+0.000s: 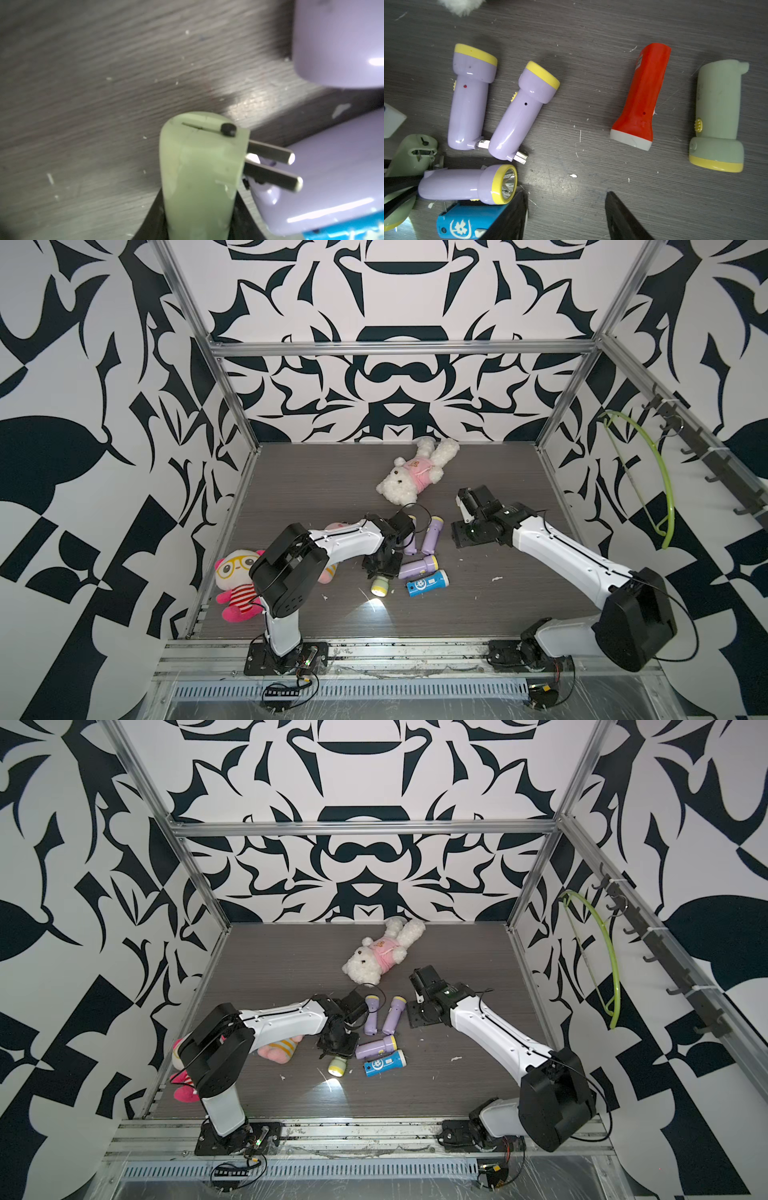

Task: Close the plug at the bottom of the flashlight
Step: Pick up the flashlight from the center of the board.

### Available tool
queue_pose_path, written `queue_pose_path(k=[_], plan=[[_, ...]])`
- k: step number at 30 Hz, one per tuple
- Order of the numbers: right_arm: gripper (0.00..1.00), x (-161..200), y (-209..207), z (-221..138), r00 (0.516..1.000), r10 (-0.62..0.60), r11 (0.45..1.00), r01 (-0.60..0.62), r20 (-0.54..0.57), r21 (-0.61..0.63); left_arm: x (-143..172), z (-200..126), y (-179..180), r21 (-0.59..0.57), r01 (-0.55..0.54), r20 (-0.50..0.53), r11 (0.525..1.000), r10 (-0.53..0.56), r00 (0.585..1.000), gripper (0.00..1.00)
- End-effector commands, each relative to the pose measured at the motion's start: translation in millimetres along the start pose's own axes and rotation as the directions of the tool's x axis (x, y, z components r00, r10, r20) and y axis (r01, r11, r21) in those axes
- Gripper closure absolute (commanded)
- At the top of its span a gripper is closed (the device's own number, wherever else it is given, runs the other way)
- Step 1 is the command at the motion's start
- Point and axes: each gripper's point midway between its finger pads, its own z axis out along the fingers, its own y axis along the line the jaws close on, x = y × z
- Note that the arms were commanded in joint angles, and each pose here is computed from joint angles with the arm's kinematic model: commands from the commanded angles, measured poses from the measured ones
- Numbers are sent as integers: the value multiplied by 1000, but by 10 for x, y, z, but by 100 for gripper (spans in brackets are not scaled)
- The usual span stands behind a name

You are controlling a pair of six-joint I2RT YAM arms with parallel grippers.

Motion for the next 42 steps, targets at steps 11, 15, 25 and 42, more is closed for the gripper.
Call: queue_pose_path(k=[11, 15, 25, 42], plan=[[38, -78, -19, -144, 999, 9, 1000, -9, 48, -4, -278, -680, 119, -27, -70, 319, 997, 75, 945, 100], [38, -83, -19, -176, 998, 20, 1000, -19, 55, -6, -417, -1050, 89, 9, -96, 483, 995, 80, 872, 100], [39, -178, 487, -374, 989, -15, 951, 59, 145, -305, -489, -1806, -180, 249, -204, 734, 947, -46, 678, 100], [21, -43, 1316, -1034, 889, -76, 829, 308, 452, -466, -632, -2332, -418, 494, -141, 661, 858, -265, 703, 100]])
